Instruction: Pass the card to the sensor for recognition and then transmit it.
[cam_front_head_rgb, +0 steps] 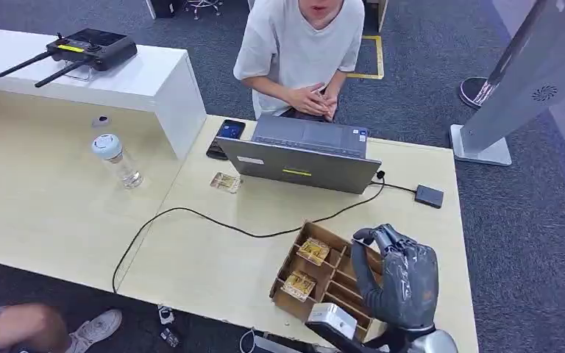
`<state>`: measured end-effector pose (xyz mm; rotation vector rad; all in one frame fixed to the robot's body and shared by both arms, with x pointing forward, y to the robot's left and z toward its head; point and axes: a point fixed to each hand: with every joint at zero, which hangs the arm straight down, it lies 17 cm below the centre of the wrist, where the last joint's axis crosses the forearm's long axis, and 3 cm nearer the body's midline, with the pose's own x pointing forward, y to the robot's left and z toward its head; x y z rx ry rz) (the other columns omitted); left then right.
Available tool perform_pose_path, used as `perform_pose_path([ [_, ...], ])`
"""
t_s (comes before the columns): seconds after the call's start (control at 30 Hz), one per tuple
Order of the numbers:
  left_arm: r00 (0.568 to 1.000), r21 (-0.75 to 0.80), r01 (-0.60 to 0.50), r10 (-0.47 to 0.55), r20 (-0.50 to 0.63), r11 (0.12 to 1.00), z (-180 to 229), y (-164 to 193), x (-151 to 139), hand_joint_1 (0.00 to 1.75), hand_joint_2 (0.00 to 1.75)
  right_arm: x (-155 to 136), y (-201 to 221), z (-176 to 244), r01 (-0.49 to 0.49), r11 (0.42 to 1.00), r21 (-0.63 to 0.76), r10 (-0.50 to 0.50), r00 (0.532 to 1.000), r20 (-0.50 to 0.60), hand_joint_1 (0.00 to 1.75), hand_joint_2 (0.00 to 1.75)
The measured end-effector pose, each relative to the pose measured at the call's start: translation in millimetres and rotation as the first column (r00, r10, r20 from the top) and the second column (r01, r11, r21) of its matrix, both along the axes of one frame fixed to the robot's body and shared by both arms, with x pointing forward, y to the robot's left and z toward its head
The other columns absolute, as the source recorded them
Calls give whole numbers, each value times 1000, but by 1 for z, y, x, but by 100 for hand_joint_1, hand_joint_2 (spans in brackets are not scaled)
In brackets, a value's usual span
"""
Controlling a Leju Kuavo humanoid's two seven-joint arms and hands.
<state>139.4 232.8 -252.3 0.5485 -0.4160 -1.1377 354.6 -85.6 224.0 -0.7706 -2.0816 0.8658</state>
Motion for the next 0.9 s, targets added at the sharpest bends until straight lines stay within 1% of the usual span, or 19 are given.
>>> perform_pose_path([
  [0.13, 1000, 1, 11, -11, 2, 1000, 0, -1, 1, 0, 0, 1, 2, 17, -30, 999, 30, 30, 999, 23, 175, 175],
  [0.37, 1000, 2, 28, -28, 3, 1000, 1, -2, 3, 0, 0, 11, 11, 37, -73, 997, 31, 71, 996, 51, 175, 175],
  [0.6, 998, 0, 67, -67, 3, 998, 2, -7, 9, 0, 0, 32, 20, 51, -83, 996, 10, 82, 995, 61, 175, 175],
  [0.9, 990, 1, 144, -144, 2, 990, 3, -17, 17, 0, 0, 68, 30, 61, -80, 996, -36, 81, 996, 31, 175, 175],
])
